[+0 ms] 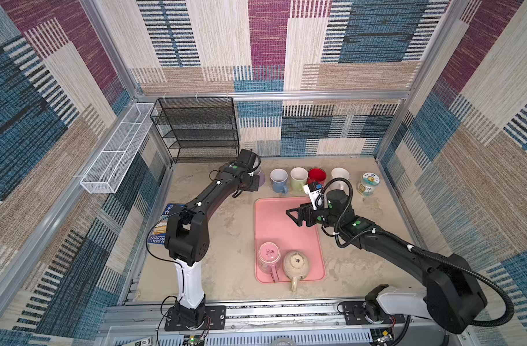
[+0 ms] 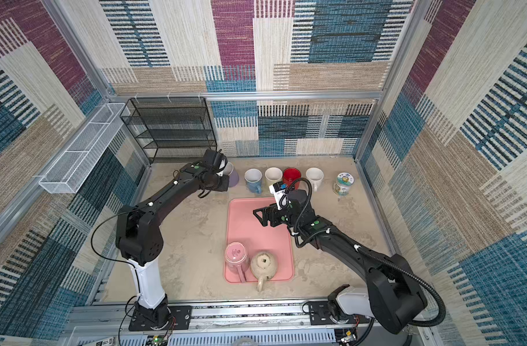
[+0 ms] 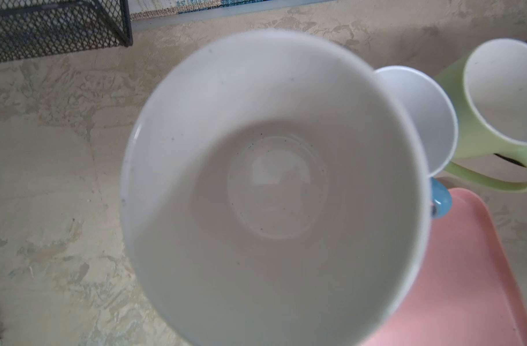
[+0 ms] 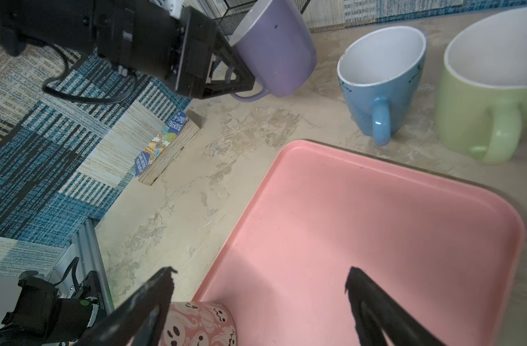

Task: Turn the mug right side up
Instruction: 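Carry the purple mug upright to the mug row with the left while the right withdraws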

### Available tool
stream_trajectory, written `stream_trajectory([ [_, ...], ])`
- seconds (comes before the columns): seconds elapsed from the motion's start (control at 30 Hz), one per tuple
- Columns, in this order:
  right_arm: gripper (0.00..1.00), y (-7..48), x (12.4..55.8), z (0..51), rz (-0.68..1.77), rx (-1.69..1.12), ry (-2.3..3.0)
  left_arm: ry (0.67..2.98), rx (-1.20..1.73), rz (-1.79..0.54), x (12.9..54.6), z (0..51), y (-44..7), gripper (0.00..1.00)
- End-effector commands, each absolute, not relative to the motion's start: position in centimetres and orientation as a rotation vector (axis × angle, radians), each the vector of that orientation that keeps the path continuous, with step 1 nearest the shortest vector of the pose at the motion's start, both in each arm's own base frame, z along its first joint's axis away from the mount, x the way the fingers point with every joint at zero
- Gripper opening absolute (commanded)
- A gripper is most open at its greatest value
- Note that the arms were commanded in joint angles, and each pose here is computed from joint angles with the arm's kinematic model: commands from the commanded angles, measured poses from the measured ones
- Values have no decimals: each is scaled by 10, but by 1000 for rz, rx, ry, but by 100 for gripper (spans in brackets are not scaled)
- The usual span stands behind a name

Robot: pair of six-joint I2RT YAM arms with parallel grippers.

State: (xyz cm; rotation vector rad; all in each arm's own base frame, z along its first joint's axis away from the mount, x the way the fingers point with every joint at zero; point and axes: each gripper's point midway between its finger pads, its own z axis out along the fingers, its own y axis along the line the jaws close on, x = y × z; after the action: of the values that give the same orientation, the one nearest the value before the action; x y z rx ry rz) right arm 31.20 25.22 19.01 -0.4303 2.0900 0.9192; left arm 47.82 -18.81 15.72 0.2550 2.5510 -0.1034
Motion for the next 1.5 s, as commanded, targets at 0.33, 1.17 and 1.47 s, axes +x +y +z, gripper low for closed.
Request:
stream_trajectory([
  [0.33, 92, 250, 317, 186, 891, -413, 2101, 2656, 318, 18, 491, 132, -181, 0],
  [1.17, 93, 241, 321, 186, 834, -375, 2073, 2709, 198, -80, 488, 85, -210, 0],
  [1.47, 93, 243, 322, 181, 836, -376, 2086, 2723, 203, -89, 486, 73, -218, 3],
])
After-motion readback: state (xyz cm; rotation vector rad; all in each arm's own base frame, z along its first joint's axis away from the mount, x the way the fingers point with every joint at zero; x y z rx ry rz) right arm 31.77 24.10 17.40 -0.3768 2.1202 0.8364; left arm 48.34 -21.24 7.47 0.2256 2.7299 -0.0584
